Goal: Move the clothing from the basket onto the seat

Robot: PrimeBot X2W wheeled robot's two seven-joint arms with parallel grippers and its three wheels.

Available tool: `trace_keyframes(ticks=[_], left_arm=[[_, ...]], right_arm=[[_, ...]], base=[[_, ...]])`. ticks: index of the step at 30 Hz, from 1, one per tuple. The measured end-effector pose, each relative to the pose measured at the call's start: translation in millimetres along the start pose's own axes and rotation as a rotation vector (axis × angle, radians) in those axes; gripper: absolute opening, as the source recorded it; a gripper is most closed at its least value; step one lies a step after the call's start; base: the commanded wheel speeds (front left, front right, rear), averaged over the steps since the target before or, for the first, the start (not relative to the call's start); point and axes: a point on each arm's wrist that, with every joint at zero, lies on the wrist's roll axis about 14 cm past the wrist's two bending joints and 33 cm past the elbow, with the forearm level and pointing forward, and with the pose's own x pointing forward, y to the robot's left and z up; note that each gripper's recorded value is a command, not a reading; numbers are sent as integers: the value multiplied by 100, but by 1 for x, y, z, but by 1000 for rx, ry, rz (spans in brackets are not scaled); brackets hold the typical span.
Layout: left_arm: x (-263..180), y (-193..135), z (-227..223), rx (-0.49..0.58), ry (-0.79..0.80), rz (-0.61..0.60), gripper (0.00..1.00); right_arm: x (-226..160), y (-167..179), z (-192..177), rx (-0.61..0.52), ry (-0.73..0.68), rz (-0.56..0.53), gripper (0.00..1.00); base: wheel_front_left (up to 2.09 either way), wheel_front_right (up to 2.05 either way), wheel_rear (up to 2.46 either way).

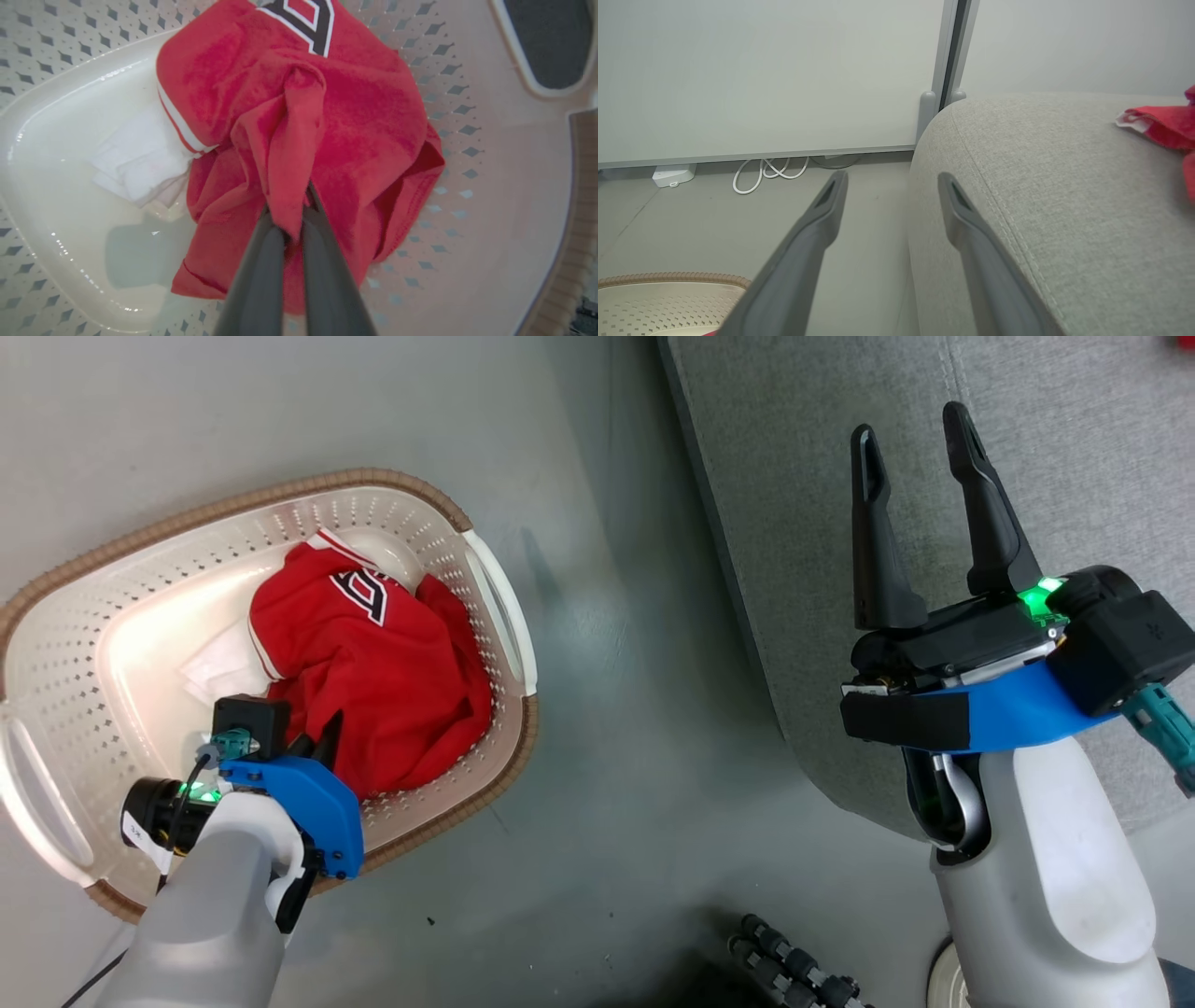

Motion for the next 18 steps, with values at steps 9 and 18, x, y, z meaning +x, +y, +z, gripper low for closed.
trace_keyframes(ticks=[9,18], left_arm=[[-28,-23,50,40,-138,-11,0],[-91,-81,107,167,-308,-73,0]], right_arm=[[-8,6,30,-13,-56,18,100],[-37,20,60,-6,-91,42,100]], base=[[0,0,0],[0,0,0]])
